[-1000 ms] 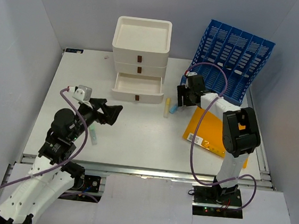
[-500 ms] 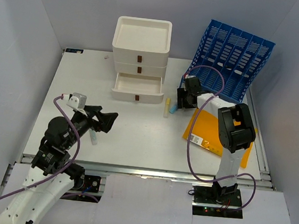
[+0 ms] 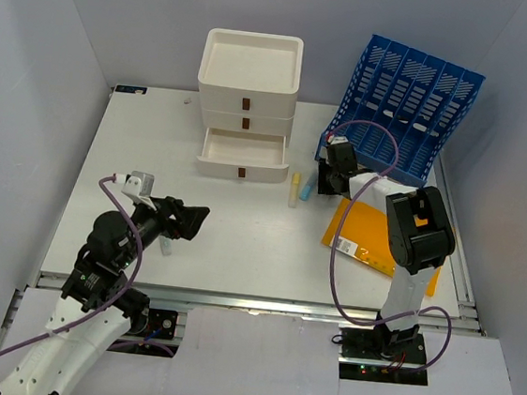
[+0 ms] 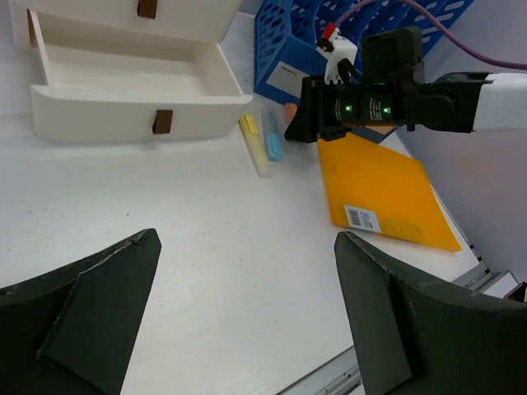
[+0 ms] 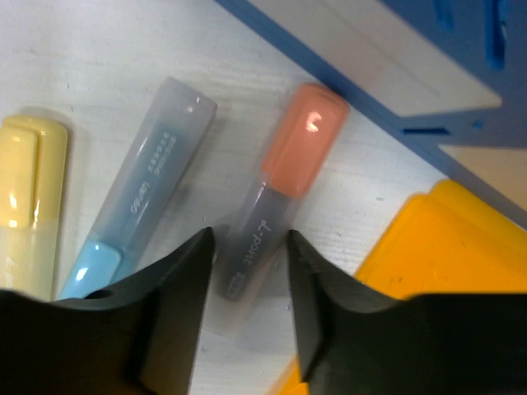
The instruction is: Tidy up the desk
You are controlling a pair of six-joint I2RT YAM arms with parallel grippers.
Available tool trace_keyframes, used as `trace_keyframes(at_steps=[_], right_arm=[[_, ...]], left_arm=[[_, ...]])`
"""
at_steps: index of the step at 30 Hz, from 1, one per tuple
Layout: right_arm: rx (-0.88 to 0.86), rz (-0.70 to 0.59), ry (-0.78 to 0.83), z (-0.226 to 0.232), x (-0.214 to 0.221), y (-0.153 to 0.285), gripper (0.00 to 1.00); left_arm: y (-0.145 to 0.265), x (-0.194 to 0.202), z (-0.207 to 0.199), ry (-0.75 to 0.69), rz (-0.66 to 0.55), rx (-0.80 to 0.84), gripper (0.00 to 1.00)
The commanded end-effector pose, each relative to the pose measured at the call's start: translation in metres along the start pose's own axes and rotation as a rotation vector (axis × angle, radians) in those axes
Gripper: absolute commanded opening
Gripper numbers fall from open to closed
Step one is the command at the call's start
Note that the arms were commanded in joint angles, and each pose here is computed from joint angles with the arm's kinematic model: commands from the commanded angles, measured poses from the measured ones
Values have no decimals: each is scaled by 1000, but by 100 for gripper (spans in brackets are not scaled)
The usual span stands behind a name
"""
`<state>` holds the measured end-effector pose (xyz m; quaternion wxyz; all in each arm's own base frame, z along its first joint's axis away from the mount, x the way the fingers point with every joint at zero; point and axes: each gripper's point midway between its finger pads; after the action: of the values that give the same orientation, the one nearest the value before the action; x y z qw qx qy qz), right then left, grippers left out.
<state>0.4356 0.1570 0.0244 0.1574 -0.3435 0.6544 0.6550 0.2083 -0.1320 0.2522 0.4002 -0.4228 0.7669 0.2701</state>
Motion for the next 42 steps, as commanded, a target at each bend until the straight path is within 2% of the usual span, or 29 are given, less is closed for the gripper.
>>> trace_keyframes(at_steps=[1, 10, 12, 17, 19, 22, 25, 27, 31, 33, 38, 42], right_arm=[[14, 69, 4, -15, 31, 8, 40], [-18, 40, 3, -17, 38, 30, 28], [-41, 23, 27, -15, 37, 35, 22], [-136, -88, 98, -3, 20, 55, 12], [-217, -173, 176, 8, 2, 70, 10], [-415, -310, 391, 38, -34, 103, 8], [-565, -349, 564, 69, -49, 125, 8], [-625, -420, 715, 91, -75, 140, 8], [-702, -398, 924, 135, -97, 128, 8], [-696, -415, 976, 152, -115, 128, 8], [-706, -410, 946, 180, -134, 92, 9], [-670, -465, 936, 186, -164, 85, 10]], left_arm=[[4, 0, -1, 42, -18, 3, 98], [3, 14, 4, 94, 18, -8, 98], [2, 22, 8, 116, 38, -21, 98], [0, 35, 18, 207, 55, -70, 98], [-1, 41, 25, 243, 66, -107, 98], [-3, 48, 32, 291, 80, -147, 98], [-4, 56, 42, 343, 95, -209, 98], [-5, 60, 50, 374, 99, -259, 98], [-1, 66, 62, 426, 116, -358, 98], [2, 70, 70, 445, 125, -416, 98], [11, 70, 84, 465, 127, -540, 98], [18, 66, 93, 463, 115, -618, 97]])
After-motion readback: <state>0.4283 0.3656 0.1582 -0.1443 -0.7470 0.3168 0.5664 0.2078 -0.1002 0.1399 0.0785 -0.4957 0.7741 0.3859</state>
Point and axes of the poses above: each gripper's point midway between its finger pads, its own y axis back along the fingers, its own z axis along the line the jaws close on, x = y × z, and after that the axes turned 5 degrees about y, right-handed
